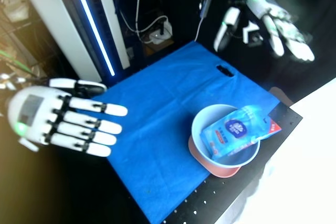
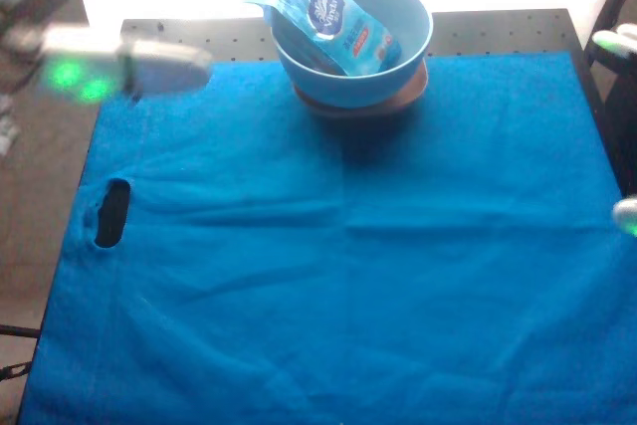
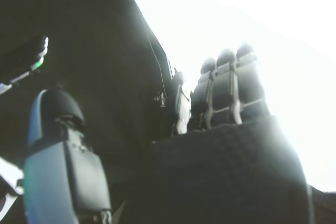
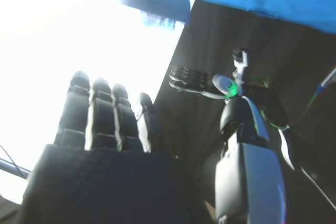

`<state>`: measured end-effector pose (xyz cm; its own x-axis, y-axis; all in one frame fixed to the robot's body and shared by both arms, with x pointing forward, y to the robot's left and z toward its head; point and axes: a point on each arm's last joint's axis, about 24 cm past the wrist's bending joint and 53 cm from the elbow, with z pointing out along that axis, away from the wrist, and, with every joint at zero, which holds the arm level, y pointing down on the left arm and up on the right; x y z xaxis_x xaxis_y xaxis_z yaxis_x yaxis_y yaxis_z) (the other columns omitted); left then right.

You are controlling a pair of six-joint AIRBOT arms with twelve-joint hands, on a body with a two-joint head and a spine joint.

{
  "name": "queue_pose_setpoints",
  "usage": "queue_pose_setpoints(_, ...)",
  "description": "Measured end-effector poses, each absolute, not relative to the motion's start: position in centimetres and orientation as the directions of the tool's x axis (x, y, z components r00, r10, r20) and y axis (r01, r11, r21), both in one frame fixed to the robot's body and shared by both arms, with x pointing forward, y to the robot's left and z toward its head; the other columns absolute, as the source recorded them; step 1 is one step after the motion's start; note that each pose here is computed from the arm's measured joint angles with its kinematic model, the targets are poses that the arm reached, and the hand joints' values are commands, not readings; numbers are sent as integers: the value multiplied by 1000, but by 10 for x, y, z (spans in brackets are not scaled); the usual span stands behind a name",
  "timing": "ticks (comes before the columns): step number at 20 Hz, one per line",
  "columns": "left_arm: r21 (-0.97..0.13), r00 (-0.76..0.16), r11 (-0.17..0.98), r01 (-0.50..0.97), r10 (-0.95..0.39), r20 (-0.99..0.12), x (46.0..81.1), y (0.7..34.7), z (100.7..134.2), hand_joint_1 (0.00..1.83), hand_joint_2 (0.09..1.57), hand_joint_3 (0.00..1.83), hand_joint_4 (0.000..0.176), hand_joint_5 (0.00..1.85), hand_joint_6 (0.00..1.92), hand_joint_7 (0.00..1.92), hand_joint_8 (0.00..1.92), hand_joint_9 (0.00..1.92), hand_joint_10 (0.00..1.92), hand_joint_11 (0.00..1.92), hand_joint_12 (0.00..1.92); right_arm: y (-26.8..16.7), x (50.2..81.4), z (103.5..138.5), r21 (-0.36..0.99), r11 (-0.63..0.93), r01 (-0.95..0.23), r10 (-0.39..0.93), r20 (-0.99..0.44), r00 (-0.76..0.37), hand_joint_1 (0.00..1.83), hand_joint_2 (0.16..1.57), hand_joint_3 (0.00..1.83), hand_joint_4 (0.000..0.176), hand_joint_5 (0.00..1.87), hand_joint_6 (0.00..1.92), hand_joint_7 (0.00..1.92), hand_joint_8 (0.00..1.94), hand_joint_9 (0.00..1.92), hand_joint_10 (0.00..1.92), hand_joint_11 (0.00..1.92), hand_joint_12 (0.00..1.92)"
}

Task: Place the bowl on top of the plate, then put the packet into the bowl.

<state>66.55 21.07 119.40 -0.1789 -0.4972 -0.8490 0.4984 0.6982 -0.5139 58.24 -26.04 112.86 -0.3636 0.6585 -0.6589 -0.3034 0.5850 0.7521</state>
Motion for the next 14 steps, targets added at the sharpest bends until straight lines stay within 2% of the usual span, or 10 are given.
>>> queue_pose_setpoints(1,-525,-183,700,485,-506,-843,657,216,1189,532,893,3,176,44,6,0,0,0,0,0,0,-271,578,1128,752,598,-278,667,-659,-347,473,1072,0,107,0,0,0,0,0,0,0,0)
queue_pose_setpoints(2,-538,-182,698,472,-520,-834,647,223,1184,596,882,0,176,51,8,0,0,0,0,0,0,-288,570,1130,749,614,-249,682,-662,-311,486,1077,1,115,0,0,0,0,0,0,0,0)
queue_pose_setpoints(3,-547,-182,696,465,-530,-828,640,226,1180,622,883,0,176,52,7,0,0,0,0,0,0,-299,563,1132,742,628,-236,684,-671,-287,475,1066,0,139,0,0,0,0,0,0,0,0)
queue_pose_setpoints(4,-559,-181,693,455,-542,-820,633,230,1177,622,883,0,176,52,7,0,0,0,0,0,0,-311,556,1135,728,649,-220,679,-685,-264,475,1066,0,139,0,0,0,0,0,0,0,0)
queue_pose_setpoints(5,-576,-186,693,435,-556,-810,624,235,1169,630,870,0,176,46,3,0,0,0,0,0,0,-328,548,1140,711,679,-185,675,-703,-222,440,1040,0,164,0,0,0,0,0,0,0,0)
queue_pose_setpoints(6,-594,-188,693,408,-573,-797,616,241,1161,631,875,0,166,35,0,0,0,0,0,0,0,-335,548,1146,716,677,-172,692,-698,-183,403,1033,0,174,0,0,0,0,0,0,0,0)
queue_pose_setpoints(7,-603,-188,694,394,-581,-792,608,245,1156,591,873,0,174,24,0,0,0,0,0,0,0,-333,548,1149,717,672,-185,695,-697,-177,391,1039,0,176,0,0,0,0,0,0,0,0)
queue_pose_setpoints(9,-624,-193,709,328,-596,-779,584,263,1137,566,877,0,176,10,1,0,0,0,0,0,0,-324,543,1148,723,660,-205,693,-691,-205,441,1048,0,174,0,0,0,0,0,0,0,0)
queue_pose_setpoints(13,-659,-125,727,193,-648,-751,555,308,1127,578,892,5,129,0,0,0,0,0,0,0,0,-323,540,1144,732,654,-190,701,-681,-211,453,1057,2,176,0,0,0,0,0,0,0,0)
queue_pose_setpoints(14,-655,-104,731,190,-649,-754,557,312,1131,575,885,2,132,2,1,0,0,0,0,0,0,-322,540,1143,733,653,-188,703,-680,-211,459,1061,4,176,0,0,0,0,0,0,0,0)
